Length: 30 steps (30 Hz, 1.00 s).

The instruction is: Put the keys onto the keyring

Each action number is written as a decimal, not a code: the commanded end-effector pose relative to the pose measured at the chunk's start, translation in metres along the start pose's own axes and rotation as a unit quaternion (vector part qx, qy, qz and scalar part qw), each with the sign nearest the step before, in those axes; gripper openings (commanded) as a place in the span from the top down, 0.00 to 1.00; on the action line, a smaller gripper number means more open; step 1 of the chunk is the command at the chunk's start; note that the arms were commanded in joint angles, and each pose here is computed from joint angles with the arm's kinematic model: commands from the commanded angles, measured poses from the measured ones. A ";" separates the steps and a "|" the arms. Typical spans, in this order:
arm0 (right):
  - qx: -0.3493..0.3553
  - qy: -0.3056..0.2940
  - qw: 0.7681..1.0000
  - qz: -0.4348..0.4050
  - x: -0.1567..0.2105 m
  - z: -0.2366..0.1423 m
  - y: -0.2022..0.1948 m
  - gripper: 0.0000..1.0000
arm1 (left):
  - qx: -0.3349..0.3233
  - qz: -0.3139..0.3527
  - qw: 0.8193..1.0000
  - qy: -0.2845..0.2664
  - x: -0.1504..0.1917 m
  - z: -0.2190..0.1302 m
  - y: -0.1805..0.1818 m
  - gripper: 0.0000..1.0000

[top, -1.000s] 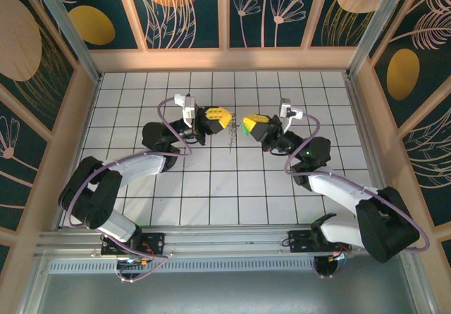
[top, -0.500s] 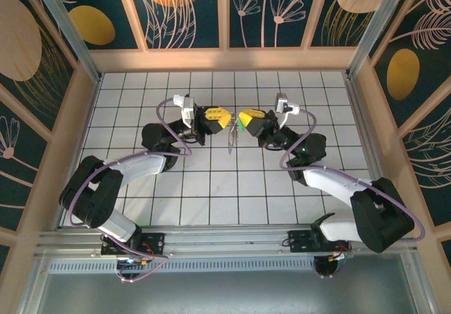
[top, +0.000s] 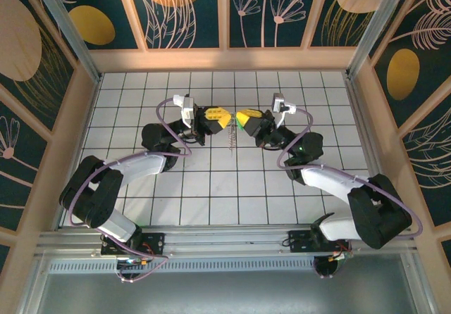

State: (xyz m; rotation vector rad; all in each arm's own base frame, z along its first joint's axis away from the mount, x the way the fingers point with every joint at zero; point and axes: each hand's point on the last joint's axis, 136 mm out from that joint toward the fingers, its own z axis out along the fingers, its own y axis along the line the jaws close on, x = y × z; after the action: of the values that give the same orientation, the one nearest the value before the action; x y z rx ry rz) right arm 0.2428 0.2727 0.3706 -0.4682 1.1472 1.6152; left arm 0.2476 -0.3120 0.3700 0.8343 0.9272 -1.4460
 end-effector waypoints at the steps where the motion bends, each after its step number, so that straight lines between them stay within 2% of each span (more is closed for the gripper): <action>1: -0.017 -0.026 0.999 -0.011 -0.011 0.002 0.009 1.00 | 0.011 0.021 0.999 -0.026 -0.012 -0.001 -0.008 1.00; 22: -0.038 -0.007 0.999 0.039 0.009 -0.001 0.007 1.00 | 0.006 0.029 0.999 -0.039 -0.017 -0.002 -0.008 1.00; 30: -0.039 -0.005 0.999 0.024 0.006 -0.002 0.014 1.00 | 0.005 0.028 0.999 -0.039 -0.017 -0.001 -0.007 1.00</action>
State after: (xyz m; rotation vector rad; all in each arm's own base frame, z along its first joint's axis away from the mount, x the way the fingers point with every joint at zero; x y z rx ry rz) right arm 0.2448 0.2809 0.3522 -0.4245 1.1918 1.7138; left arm 0.2502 -0.3105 0.3681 0.8087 0.9363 -1.4419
